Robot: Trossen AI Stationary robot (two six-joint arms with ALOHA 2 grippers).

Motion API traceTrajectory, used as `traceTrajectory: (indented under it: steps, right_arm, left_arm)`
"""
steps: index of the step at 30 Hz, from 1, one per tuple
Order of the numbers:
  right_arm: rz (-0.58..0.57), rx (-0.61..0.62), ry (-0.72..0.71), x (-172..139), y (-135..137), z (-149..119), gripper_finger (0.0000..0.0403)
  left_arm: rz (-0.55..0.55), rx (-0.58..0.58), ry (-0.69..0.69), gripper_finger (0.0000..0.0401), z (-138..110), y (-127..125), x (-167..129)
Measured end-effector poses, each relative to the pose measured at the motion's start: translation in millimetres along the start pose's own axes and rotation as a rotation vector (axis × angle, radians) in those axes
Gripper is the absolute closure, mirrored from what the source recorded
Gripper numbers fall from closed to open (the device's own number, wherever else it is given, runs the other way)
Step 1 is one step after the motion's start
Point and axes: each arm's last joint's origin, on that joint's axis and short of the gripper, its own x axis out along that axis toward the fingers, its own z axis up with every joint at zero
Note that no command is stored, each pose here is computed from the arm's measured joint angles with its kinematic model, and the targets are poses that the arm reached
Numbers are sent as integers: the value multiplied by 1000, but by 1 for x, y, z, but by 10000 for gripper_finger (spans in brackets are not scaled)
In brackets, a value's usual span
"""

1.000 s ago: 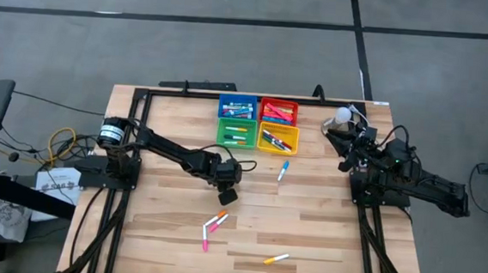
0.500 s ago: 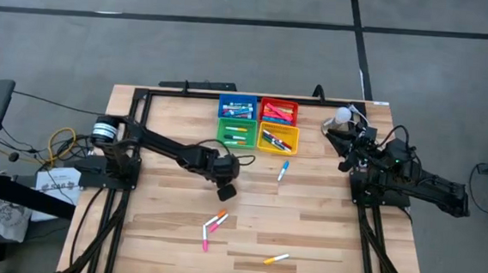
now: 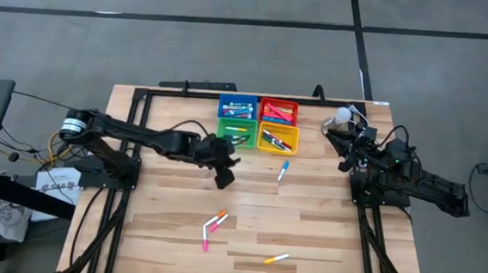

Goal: Pick & Place Markers
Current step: Put the black highlighter in the green bin

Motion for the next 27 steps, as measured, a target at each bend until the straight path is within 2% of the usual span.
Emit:
traceTrajectory:
  steps: [7,16,27]
  right_arm:
    - [0,0,0,0,0,0,316]
    - [0,0,0,0,0,0,316]
    - [-3,-2,1,0,0,0,316]
  left_arm:
    - [27,34,-113,355,17,16,-21]
    - [86,127,-141,355,27,38,-11]
    - [121,224,-222,357,46,81,0]
